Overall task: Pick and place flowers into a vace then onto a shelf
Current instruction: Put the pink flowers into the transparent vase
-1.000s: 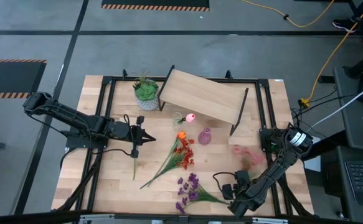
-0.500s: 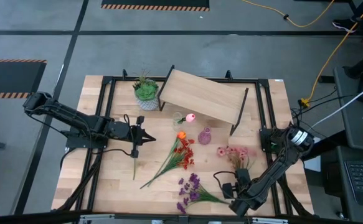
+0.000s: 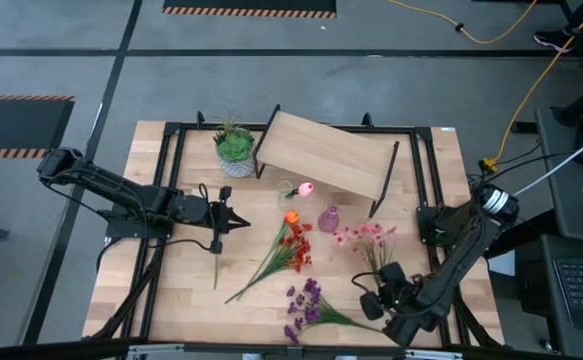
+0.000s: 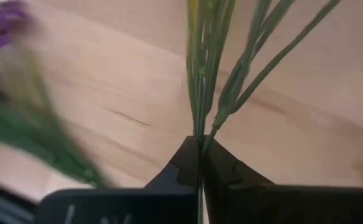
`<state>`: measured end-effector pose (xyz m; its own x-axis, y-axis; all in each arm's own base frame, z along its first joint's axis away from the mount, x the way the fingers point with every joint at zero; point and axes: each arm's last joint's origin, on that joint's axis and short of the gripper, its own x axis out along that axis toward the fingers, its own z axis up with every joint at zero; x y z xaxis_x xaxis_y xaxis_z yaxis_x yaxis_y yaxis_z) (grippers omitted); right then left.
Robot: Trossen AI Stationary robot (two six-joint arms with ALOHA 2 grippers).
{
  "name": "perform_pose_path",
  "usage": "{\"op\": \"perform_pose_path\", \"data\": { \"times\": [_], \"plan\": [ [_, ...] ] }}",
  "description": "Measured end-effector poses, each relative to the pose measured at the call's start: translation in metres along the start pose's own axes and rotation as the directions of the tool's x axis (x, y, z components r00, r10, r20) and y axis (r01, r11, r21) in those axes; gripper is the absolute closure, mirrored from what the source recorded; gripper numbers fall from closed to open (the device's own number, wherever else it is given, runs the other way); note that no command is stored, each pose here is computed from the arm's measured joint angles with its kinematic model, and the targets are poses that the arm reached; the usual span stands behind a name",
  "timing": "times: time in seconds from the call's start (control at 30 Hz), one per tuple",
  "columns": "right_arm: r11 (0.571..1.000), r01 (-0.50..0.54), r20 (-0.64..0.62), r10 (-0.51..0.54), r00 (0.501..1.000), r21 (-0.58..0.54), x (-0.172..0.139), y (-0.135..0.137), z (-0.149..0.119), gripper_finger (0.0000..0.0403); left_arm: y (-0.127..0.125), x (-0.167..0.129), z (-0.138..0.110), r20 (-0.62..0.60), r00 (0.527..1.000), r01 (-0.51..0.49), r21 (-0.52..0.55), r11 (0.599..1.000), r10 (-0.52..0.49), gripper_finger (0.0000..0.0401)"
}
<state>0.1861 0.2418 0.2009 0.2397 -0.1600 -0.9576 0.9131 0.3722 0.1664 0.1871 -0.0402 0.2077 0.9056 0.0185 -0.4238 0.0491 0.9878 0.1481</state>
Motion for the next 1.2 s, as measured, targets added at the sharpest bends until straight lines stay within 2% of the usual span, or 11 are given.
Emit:
{"op": "perform_pose_path", "data": {
  "times": [0.17,0.3,0.47,0.77,1.1,1.2],
  "plan": [
    [0.989,-0.129,0.069,0.135,0.989,-0.079,-0.024,-0.007,0.004,0.0403,0.0,0.0,0.0,0.0,1.0,0.0,-0.001,1.0,0.0,0.0395],
    [0.964,-0.218,0.162,0.243,0.956,-0.155,-0.039,-0.017,0.002,0.0403,0.0,0.0,0.0,0.0,1.0,0.0,-0.001,1.0,0.0,0.0395],
    [0.931,-0.265,0.266,0.329,0.906,-0.25,-0.044,-0.021,0.0,0.0403,0.0,0.0,0.0,0.002,1.0,-0.001,-0.002,1.0,0.001,0.0395],
    [0.87,-0.246,0.389,0.423,0.819,-0.427,-0.049,-0.019,0.004,0.0403,0.003,-0.001,0.009,0.086,0.993,-0.077,-0.031,0.997,0.079,0.0372],
    [0.784,-0.14,0.547,0.537,0.642,-0.605,-0.054,-0.015,0.008,0.0403,0.004,-0.004,0.028,0.277,0.956,-0.066,-0.103,0.993,0.092,0.0287],
    [0.778,-0.131,0.566,0.55,0.614,-0.615,-0.055,-0.014,0.008,0.0403,0.003,-0.005,0.032,0.321,0.946,-0.001,-0.121,0.993,0.04,0.0259]
  ]
}}
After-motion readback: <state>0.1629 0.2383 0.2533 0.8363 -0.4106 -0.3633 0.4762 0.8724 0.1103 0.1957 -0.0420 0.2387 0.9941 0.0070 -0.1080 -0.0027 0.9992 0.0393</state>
